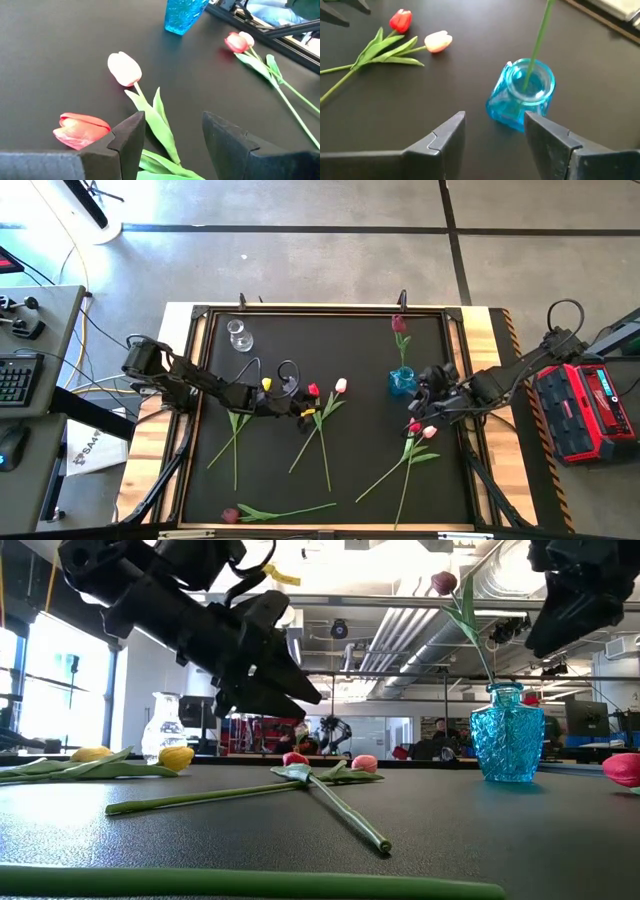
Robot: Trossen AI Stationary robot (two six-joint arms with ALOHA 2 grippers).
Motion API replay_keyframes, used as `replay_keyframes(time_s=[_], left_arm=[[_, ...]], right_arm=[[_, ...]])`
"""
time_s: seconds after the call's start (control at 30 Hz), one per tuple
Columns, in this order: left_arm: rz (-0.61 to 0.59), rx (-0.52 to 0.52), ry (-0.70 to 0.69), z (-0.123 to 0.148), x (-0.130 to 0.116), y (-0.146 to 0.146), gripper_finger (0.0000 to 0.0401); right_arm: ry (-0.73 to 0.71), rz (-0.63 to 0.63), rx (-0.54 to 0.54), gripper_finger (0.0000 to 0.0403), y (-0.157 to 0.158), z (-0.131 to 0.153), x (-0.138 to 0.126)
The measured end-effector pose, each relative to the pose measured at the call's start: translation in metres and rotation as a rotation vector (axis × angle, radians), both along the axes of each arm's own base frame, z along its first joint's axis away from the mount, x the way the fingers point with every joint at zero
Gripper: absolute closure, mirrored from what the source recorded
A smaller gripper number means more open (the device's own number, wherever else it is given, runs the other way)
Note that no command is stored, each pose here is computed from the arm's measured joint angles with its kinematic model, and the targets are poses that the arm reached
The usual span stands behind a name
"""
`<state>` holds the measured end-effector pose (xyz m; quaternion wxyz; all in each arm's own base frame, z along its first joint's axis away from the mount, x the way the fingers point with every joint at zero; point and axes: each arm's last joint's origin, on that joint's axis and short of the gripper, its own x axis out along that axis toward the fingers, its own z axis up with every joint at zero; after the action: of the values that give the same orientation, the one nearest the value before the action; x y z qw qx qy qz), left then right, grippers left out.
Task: Sort flowers into vase by color
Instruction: Put the right yellow flower into the blue vase
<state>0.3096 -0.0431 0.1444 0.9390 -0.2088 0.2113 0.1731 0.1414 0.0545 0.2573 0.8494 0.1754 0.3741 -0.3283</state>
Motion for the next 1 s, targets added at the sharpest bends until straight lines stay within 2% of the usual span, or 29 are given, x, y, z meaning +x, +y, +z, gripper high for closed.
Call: replay_keyframes(time_s=[0.17,0.33,0.5,0.73,0.83,1.0], left_arm=[[-0.036,-0.005,-0.001,0.0,-0.002,-0.012,0.0217],[-0.001,0.03,-0.008,0.001,-0.003,-0.014,0.0217],[0.049,0.079,-0.006,0.001,-0.001,-0.001,0.0217],[0.092,0.082,-0.003,0.001,0.001,0.012,0.0217],[0.101,0.088,0.0,0.001,0.001,0.016,0.0217],[0.102,0.115,0.011,0.001,0.002,0.021,0.0217]], right_arm=[[0.012,-0.058,0.074,0.0213,0.0,-0.002,-0.003],[0.034,-0.189,0.316,0.0222,0.004,-0.007,-0.005],[0.124,-0.212,0.459,0.0245,0.007,-0.022,-0.008],[0.133,-0.218,0.497,0.0279,0.007,-0.041,-0.007],[0.12,-0.228,0.504,0.0281,0.005,-0.046,-0.005],[0.078,-0.211,0.577,0.0281,0.007,-0.05,0.001]])
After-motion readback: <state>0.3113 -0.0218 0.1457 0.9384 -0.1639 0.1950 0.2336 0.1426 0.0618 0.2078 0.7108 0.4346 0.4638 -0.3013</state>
